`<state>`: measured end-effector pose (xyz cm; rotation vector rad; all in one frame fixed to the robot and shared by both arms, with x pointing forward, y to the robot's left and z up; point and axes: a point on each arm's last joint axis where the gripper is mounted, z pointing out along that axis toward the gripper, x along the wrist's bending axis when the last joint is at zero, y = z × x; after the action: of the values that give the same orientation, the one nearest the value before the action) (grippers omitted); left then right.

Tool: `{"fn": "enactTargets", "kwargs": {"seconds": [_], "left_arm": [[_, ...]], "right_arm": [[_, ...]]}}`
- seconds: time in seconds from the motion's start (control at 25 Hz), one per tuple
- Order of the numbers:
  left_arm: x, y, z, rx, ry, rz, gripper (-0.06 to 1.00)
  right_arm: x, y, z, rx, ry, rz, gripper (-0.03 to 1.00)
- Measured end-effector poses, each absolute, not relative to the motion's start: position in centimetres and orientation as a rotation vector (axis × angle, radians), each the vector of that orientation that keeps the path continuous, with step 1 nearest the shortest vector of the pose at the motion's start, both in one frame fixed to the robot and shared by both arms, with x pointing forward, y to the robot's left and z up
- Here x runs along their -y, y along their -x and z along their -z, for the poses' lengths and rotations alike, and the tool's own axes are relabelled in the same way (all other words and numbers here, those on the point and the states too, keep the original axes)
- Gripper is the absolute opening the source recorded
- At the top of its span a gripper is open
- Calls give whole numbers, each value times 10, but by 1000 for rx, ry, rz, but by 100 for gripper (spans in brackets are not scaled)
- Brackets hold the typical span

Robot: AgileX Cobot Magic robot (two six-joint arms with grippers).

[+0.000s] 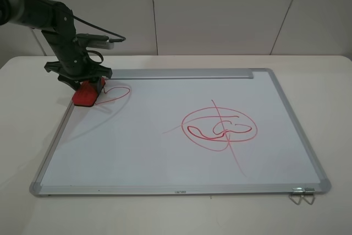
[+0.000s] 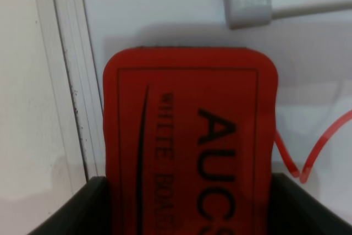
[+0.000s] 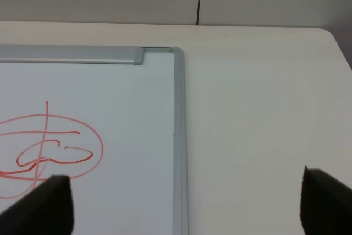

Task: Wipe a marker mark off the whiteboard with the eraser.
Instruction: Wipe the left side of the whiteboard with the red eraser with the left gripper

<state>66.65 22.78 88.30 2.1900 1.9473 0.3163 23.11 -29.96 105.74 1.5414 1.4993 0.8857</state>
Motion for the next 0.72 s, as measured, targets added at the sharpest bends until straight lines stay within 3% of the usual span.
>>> {"fn": "enactTargets", "kwargs": {"seconds": [0.36, 0.72], "left_arm": [[-215, -661, -878, -1867, -2242, -335, 56], [-118, -637, -870, -1539, -2410, -333, 56]], "right_arm": [[300, -231, -1057, -1499, -1541, -886, 71], [300, -231, -1057, -1499, -1541, -886, 71]]}}
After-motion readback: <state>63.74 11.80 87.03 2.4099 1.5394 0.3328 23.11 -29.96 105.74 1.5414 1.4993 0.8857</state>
